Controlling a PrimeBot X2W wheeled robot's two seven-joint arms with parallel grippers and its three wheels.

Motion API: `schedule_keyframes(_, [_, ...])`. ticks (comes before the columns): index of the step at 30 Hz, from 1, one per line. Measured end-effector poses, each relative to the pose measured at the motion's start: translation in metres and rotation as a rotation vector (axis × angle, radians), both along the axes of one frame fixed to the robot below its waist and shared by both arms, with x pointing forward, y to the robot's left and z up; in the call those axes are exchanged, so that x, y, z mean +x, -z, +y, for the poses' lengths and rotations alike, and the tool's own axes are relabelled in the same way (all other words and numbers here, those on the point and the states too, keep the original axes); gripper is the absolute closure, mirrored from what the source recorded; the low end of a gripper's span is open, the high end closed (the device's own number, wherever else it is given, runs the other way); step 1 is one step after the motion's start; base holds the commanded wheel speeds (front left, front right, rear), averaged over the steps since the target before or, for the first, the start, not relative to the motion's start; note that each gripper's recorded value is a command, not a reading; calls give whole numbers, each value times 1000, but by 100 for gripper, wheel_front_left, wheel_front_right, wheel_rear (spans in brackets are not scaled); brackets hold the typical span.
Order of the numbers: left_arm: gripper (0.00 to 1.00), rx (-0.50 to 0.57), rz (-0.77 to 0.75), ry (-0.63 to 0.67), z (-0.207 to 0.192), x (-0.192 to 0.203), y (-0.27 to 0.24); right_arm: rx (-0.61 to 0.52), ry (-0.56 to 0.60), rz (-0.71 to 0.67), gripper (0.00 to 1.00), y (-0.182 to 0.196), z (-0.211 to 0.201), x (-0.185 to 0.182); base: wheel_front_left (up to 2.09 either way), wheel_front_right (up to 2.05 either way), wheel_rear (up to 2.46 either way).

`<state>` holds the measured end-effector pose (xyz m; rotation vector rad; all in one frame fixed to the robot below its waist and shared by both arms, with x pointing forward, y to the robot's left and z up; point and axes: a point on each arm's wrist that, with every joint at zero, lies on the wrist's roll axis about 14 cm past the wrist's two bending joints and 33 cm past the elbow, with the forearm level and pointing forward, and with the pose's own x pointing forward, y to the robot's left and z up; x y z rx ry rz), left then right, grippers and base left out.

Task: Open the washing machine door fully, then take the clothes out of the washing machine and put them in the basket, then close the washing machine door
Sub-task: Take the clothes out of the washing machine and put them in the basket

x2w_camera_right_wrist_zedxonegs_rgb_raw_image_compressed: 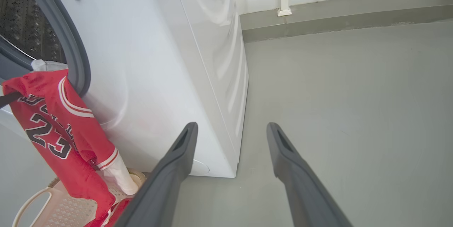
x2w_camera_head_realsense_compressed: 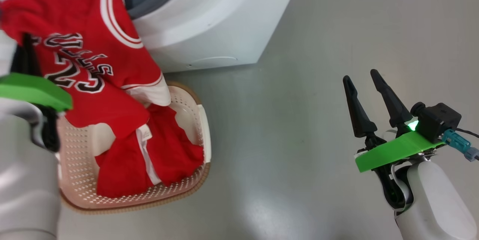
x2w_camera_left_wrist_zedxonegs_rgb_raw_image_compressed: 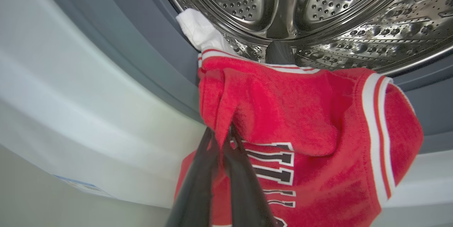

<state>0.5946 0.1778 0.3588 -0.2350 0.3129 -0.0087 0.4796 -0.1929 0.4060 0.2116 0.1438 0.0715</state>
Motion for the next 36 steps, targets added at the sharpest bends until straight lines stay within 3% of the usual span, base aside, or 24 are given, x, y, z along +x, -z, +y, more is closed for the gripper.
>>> schedule_keyframes(7, [100,-75,-122,-2,-12,-21,-34,8,-32,-30,0,-11,11,4,0,0,0])
schedule_keyframes(20, [100,-108,-360,-9,-8,-76,-108,12,-67,-47,0,-22,22,-3,0,0,0])
schedule_keyframes(31, [100,-74,-354,25,-16,-112,-108,10,-71,-45,0,-24,23,-10,0,0,0])
schedule_keyframes(36, [100,-96,-257,58,-32,-121,-76,9,-70,-33,0,-19,22,-10,0,0,0])
